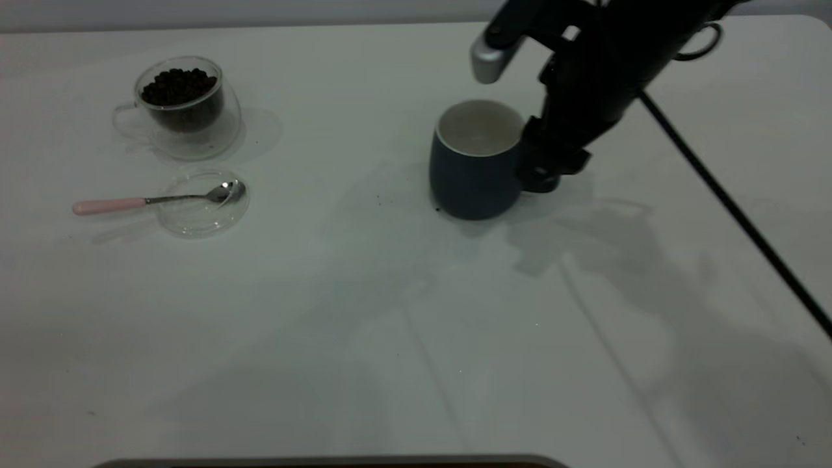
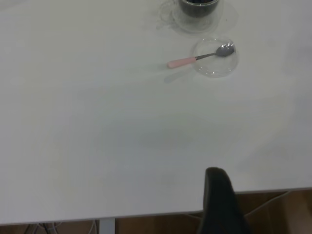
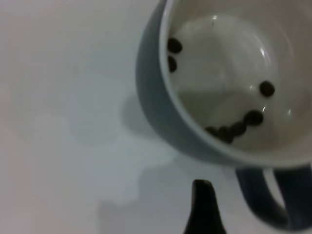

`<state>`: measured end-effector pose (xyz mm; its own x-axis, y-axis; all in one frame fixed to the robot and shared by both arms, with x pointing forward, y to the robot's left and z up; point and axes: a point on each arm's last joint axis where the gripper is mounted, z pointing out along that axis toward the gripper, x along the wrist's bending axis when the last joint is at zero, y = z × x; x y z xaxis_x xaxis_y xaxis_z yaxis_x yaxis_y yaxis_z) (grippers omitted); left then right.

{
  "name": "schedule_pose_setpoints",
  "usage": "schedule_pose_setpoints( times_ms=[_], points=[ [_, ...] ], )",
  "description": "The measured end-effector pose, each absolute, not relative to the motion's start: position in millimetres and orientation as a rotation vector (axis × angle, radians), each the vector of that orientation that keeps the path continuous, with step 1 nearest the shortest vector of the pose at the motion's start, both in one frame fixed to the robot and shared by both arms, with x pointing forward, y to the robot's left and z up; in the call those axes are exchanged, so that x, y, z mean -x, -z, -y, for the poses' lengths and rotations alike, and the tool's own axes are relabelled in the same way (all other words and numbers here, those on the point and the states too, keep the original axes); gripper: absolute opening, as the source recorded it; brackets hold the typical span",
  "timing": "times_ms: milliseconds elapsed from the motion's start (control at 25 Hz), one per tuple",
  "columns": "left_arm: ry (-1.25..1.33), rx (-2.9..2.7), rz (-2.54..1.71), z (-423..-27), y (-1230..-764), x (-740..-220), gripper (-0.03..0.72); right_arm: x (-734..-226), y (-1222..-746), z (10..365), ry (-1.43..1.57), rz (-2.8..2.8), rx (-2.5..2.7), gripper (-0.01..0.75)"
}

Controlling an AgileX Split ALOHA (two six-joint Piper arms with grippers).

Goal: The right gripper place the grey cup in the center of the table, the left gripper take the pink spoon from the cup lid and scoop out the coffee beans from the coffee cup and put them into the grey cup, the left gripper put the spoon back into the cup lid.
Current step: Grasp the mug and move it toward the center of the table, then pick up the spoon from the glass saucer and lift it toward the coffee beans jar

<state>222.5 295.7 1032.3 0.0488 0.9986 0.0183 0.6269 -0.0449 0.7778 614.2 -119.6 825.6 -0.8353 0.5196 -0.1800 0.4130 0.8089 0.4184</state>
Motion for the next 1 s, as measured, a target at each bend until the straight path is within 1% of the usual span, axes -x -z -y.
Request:
schedule_pose_setpoints(
  times_ms=[400,520,680,840,1000],
  points=[
    [-0.802,-1.736,-1.639,-295.7,-1032.3,-222.5,0.514,-614.8,-818.9,50.6,-0.627,-2.74,-0.54,0.591],
    [-0.802,-1.736,-1.639,-295.7,-1032.3,-222.5,0.514,-611.2,-823.3,39.7,-0.65,-2.76,-0.524,0.591],
    [-0.802,-1.736,-1.639,-295.7,-1032.3,-222.5,0.514,-608.2,-847.8,48.0,-0.643,-2.841,-0.559,0.591],
    [-0.802,-1.736,-1.639,-295.7,-1032.3,-222.5,0.514,-601.9,-904.3,71.6,-0.535,-2.905,-0.694,0.591],
    [-0.802,-1.736,-1.639,-295.7,-1032.3,-222.5,0.514,-582.8,-972.0,103.3,-0.312,-2.866,-0.97,0.591]
  ],
)
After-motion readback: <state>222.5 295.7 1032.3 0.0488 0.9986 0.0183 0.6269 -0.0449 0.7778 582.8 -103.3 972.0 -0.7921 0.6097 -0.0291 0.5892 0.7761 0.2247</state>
